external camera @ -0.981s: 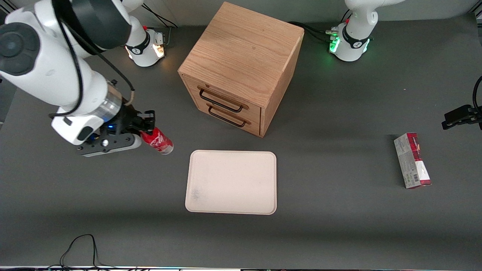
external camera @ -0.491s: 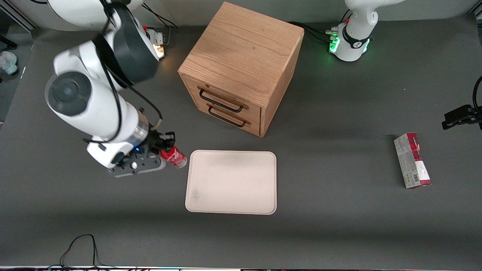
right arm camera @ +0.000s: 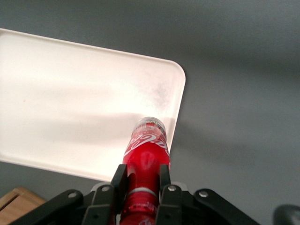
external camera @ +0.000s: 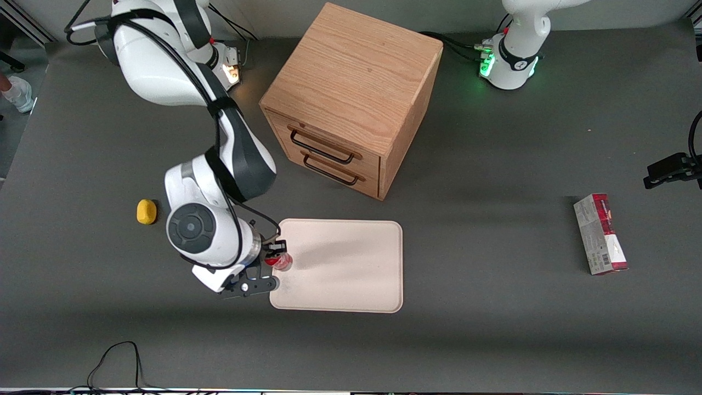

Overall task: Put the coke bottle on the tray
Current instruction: 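Lower the held bottle onto the white tray's edge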

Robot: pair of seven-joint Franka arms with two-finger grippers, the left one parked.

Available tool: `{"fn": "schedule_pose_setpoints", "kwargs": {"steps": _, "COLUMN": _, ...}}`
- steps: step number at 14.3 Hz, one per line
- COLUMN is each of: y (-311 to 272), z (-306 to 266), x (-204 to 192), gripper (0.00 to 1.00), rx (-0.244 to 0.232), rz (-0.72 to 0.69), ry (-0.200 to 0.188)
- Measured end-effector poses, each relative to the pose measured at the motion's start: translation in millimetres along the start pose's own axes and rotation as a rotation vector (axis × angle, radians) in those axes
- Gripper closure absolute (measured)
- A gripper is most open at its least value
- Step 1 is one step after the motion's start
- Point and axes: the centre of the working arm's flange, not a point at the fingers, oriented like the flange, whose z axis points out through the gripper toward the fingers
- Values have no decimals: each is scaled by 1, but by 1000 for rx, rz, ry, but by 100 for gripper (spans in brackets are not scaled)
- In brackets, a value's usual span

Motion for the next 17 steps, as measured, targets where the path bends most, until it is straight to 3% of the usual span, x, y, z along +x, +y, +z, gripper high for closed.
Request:
{"fn": "schedule_pose_setpoints", "kwargs": {"steps": 8, "y": 3, "z": 41, "x": 15, "gripper": 68, "rx": -37, "rz": -5, "ry": 36}}
{"fn": "schedule_pose_setpoints", "kwargs": {"steps": 17, "y": -2, "z": 43, "x": 17, "gripper": 68, "rx": -29, "rz": -11, "ry": 52}}
